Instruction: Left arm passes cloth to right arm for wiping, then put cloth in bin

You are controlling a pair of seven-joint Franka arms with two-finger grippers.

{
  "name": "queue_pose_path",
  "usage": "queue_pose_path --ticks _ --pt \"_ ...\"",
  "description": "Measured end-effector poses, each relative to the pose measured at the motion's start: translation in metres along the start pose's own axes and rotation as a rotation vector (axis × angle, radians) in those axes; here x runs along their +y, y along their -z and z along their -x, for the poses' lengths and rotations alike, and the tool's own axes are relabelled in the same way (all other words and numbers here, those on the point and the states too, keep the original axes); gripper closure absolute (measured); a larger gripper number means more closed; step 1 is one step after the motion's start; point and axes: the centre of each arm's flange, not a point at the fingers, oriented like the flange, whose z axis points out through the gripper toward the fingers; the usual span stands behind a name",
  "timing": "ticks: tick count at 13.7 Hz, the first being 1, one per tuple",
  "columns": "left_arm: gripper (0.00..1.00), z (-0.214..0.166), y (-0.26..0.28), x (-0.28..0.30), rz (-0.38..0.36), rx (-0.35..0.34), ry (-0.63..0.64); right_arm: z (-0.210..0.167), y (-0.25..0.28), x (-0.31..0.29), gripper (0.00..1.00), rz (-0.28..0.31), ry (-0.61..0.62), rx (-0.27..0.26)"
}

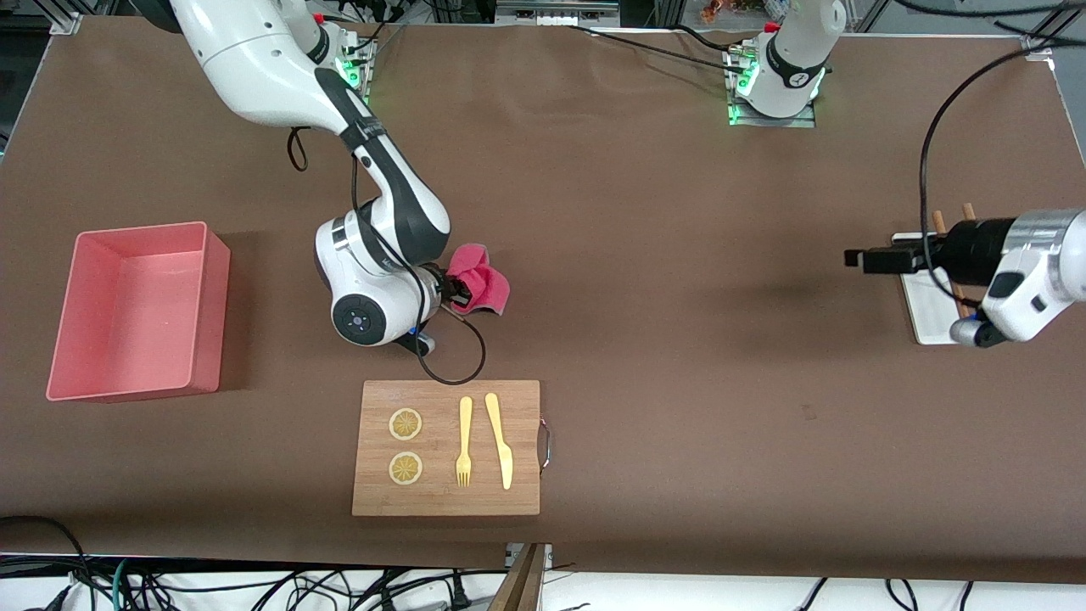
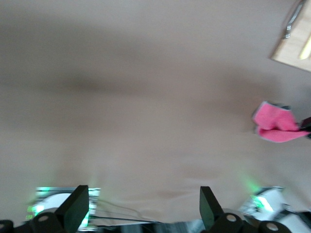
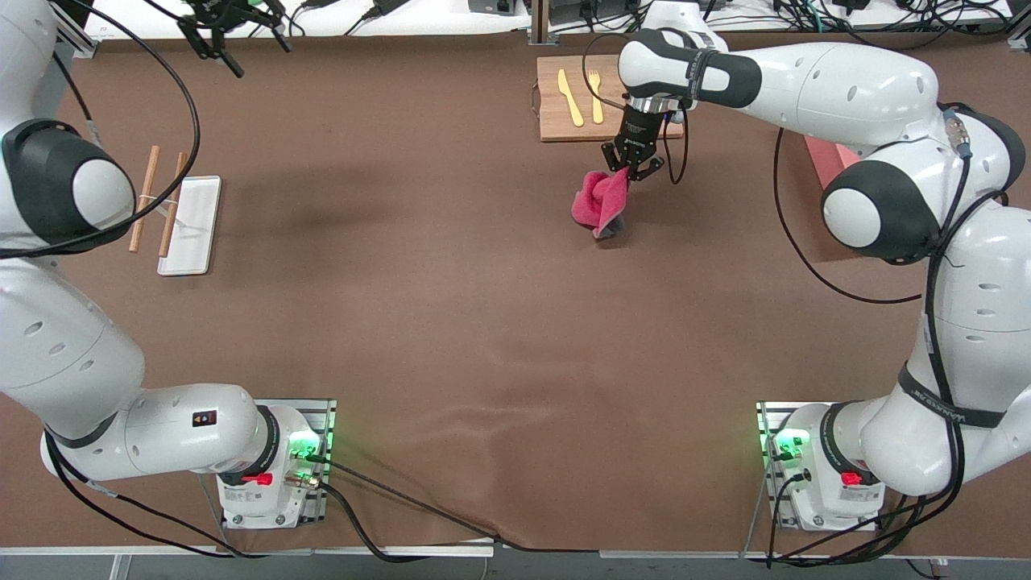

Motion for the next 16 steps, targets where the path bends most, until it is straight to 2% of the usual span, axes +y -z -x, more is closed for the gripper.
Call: queue_pose_path --ticks 3,6,9,11,16 --pt "0.0 0.053 0.01 0.02 -0.138 0.076 -0.037 -0.035 0.004 0.024 0.95 0.026 0.066 0.033" --pt "0.0 0.089 -0.011 0.024 -0.192 0.156 -0.045 -0.086 0.022 0.07 0.95 0.041 0.151 0.051" --pt "0.0 0.09 -0.028 0.014 -0.242 0.229 -0.043 -0.121 0.033 0.114 0.95 0.101 0.214 0.052" --pt "0.0 0.084 -0.024 0.014 -0.251 0.28 -0.054 -0.135 0.038 0.133 0.95 0.131 0.27 0.055" --pt "0.0 0.071 -0.006 0.013 -0.232 0.322 -0.053 -0.154 0.051 0.162 0.95 0.202 0.384 0.084"
